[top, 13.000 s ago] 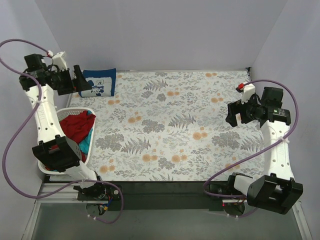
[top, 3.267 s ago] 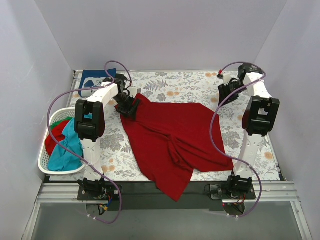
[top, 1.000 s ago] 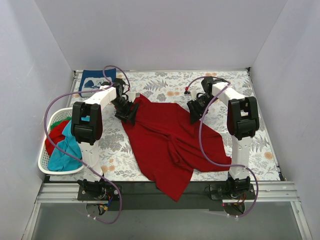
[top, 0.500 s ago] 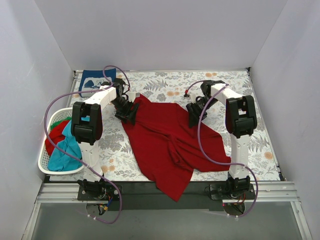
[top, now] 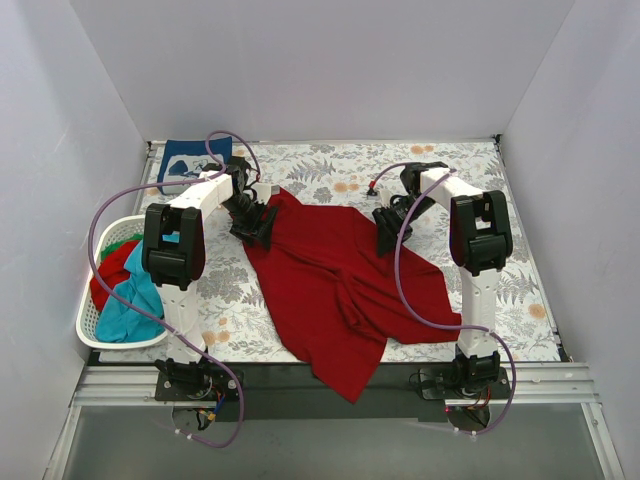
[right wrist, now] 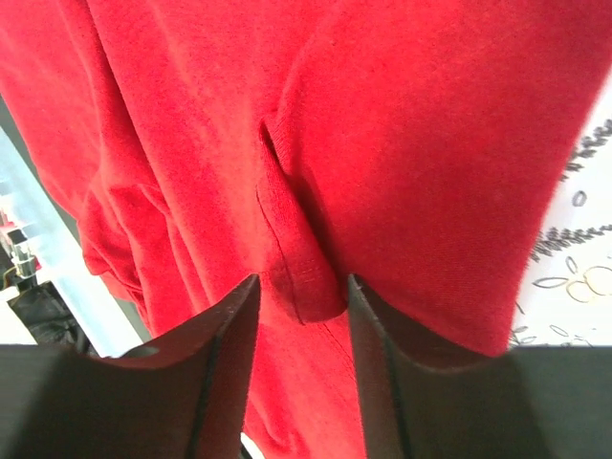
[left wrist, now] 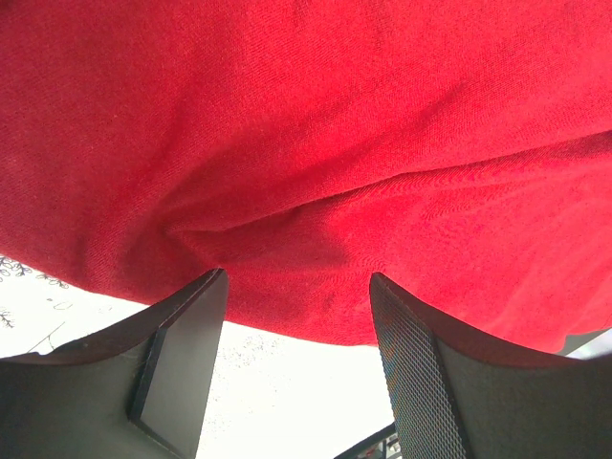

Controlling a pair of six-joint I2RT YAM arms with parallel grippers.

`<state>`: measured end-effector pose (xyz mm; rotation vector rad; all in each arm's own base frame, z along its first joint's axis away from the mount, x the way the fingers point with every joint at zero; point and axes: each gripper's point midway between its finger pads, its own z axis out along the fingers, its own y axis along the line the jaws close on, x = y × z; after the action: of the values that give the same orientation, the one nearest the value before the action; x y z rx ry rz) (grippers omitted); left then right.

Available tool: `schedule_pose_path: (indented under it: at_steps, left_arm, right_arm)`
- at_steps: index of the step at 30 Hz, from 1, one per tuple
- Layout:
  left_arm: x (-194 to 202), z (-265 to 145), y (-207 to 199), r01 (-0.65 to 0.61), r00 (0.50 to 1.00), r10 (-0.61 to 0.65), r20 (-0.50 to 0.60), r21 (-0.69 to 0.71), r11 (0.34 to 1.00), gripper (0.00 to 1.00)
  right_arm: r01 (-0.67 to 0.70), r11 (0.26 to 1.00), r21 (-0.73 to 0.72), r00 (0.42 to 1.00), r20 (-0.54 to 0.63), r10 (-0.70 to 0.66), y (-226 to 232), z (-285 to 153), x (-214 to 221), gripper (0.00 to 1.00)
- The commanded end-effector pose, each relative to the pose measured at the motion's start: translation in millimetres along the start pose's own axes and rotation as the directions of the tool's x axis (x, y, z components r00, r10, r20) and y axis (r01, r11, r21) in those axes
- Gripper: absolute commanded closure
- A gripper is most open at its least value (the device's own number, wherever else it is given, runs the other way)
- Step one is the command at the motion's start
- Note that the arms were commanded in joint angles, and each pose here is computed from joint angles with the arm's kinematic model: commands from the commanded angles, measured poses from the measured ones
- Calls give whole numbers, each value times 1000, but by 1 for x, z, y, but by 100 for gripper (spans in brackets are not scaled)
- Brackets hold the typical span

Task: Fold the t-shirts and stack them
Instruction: Flatten the tshirt out

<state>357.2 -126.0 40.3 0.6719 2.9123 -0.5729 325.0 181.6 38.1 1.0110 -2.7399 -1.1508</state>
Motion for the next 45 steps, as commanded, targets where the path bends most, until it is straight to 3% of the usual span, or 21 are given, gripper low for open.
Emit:
schedule_pose_path:
  at_steps: [1, 3, 12, 17, 21, 26, 31, 45]
  left_arm:
    - [-17, -29, -10, -26, 995, 27, 93, -7, 1000, 40]
    - [-18, -29, -11, -24, 995, 24, 94, -2, 1000, 40]
    - [-31, -44, -19, -6, 990, 0, 142, 43, 999, 40]
    - [-63, -90, -11, 36, 958, -61, 282, 93, 995, 40]
    - [-82, -117, 16, 65, 927, -73, 367, 36, 997, 40]
    - [-83, -115, 47, 112, 921, -94, 378, -26, 993, 41]
    - [-77, -104, 84, 243, 900, -234, 367, 22, 970, 43]
    - [-71, -62, 110, 86, 958, -87, 275, 13, 996, 46]
  right_arm:
    - [-8, 999, -43, 1000, -2, 8, 13, -1, 1, 53]
    - [-2, 999, -48, 1000, 1, 2, 15, -1, 0, 59]
    - [-5, 999, -39, 1000, -26, 4, 13, -1, 6, 64]
    - [34, 999, -19, 999, -24, -34, 13, -6, 5, 99]
    - [103, 994, 39, 994, 14, -104, 15, -29, -3, 99]
    - [145, 982, 125, 987, 57, -153, 9, -62, -5, 99]
    - [134, 978, 161, 988, 56, -144, 0, -75, 5, 99]
    - [119, 979, 166, 990, 52, -129, -3, -82, 3, 99]
